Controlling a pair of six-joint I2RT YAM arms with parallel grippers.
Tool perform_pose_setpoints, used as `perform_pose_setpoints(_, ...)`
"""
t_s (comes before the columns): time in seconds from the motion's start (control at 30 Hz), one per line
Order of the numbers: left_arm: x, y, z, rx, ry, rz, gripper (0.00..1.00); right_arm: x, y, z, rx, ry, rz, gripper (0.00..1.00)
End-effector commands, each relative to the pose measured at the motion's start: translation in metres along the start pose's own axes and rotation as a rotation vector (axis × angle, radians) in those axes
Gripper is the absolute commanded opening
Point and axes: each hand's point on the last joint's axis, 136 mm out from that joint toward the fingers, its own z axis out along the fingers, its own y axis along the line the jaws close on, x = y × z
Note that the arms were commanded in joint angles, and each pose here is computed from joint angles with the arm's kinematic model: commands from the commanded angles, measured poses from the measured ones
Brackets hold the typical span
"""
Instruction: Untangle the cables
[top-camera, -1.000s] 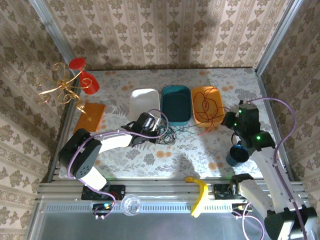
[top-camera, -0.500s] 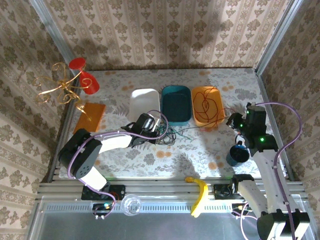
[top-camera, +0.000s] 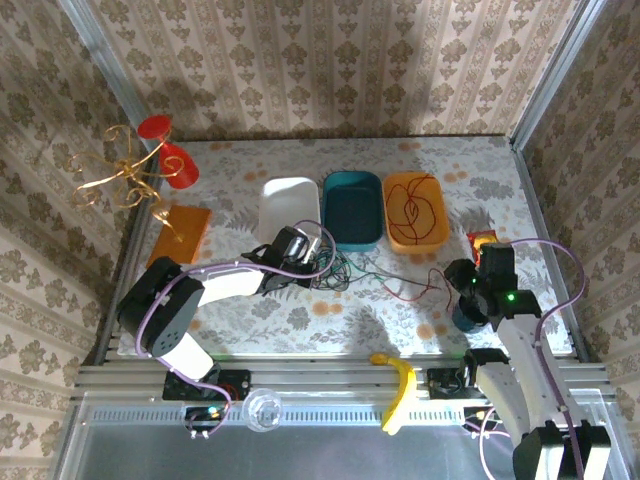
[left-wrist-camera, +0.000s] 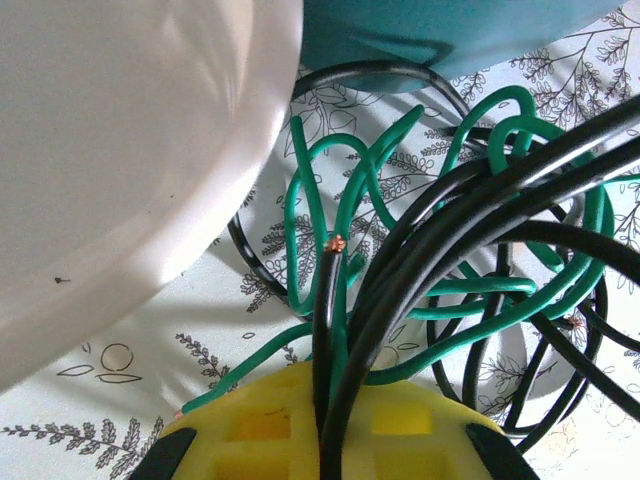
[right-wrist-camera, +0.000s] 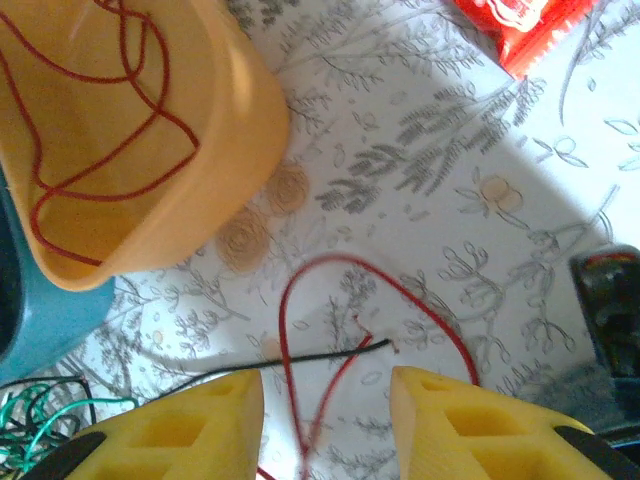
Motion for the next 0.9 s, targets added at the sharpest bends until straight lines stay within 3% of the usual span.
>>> perform_pose_setpoints(0.0,0.025,0.011,0.005,-0.032,0.095,-0.019,0.00,0.011,-0.006,0.010,0.028,0.056,0.010,0.41)
perform_pose_setpoints(0.4,0.025,0.010,0.010,-0.029,0.101,-0.023,0.00,0.031,-0.008,0.014,0.053,0.205,-0.100,0.45)
perform_pose_setpoints(0.87,0.022,0.007,0.013,-0.020,0.110,-0.018,0.00,0.006,-0.006,-0.021,0.077,0.067,-0.134,0.45)
